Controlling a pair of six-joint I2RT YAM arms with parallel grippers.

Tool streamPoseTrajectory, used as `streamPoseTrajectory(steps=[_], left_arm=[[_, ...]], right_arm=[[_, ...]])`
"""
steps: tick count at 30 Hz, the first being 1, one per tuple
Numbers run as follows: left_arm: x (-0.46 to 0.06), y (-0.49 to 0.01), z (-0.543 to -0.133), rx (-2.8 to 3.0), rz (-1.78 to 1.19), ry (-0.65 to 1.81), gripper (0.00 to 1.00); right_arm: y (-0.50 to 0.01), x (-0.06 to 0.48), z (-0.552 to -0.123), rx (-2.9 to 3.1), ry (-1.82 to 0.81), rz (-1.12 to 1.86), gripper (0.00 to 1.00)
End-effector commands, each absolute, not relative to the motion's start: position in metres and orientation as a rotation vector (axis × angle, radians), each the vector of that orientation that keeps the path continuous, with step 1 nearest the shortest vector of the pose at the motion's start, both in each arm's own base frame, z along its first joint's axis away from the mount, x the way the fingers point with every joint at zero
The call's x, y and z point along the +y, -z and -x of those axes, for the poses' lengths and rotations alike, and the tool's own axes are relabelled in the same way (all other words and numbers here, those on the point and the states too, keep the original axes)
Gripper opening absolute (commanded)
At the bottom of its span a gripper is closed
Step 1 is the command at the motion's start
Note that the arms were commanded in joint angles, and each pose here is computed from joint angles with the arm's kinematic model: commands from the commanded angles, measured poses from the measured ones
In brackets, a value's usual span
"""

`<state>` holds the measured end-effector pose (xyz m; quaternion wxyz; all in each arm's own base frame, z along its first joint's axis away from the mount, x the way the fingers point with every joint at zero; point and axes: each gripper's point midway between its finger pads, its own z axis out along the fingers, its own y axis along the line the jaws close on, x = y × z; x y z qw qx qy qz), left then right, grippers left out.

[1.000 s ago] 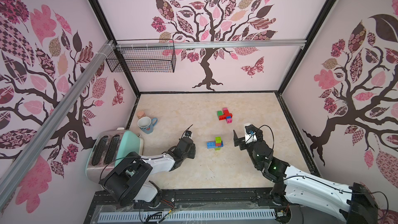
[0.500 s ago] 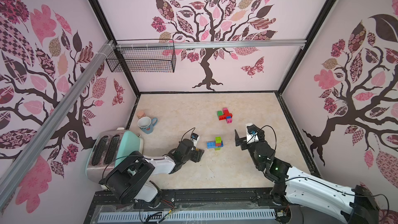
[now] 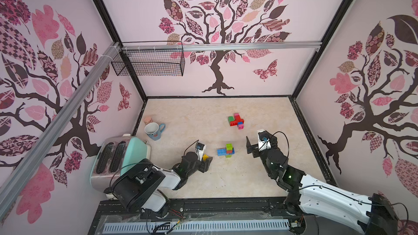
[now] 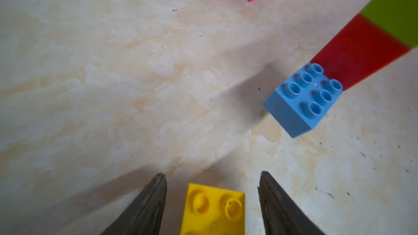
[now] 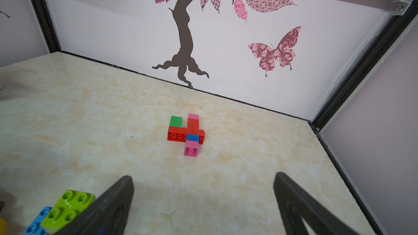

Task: Assemble the number 4 with lego
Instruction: Pick up the lego brick from the center of the board.

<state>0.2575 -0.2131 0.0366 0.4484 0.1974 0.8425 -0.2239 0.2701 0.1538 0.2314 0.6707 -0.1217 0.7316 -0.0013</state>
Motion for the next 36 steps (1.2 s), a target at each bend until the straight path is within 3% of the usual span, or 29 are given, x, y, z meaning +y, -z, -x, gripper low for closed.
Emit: streamPoseTrajectory(steps=[1, 19, 25, 30, 36], left_arm=[[-0.214, -0.043, -0.253, 2.03, -0.517, 0.577, 0.66], [-0.211, -0.032, -0.245, 2.081, -0.514, 0.588, 0.49], [-0.21, -0.031, -0.247, 2.093, -0.505, 0.576, 0.34], [-0.206, -0.028, -0.253, 2.12, -0.469, 0.535, 0.09], [-0.202, -0.042, -0.259, 2.11, -0.415, 0.511, 0.0]], right_arm=[[-0.245, 0.153, -0.272, 1.617, 0.0, 0.252, 1.0], [-0.249, 0.151, -0.27, 1.595, -0.005, 0.248, 0.99], [-0.243, 0.157, -0.269, 1.612, -0.035, 0.271, 1.0], [-0.235, 0.161, -0.269, 1.657, -0.11, 0.224, 1.0], [-0.213, 0.153, -0.283, 1.828, -0.169, -0.033, 0.99]])
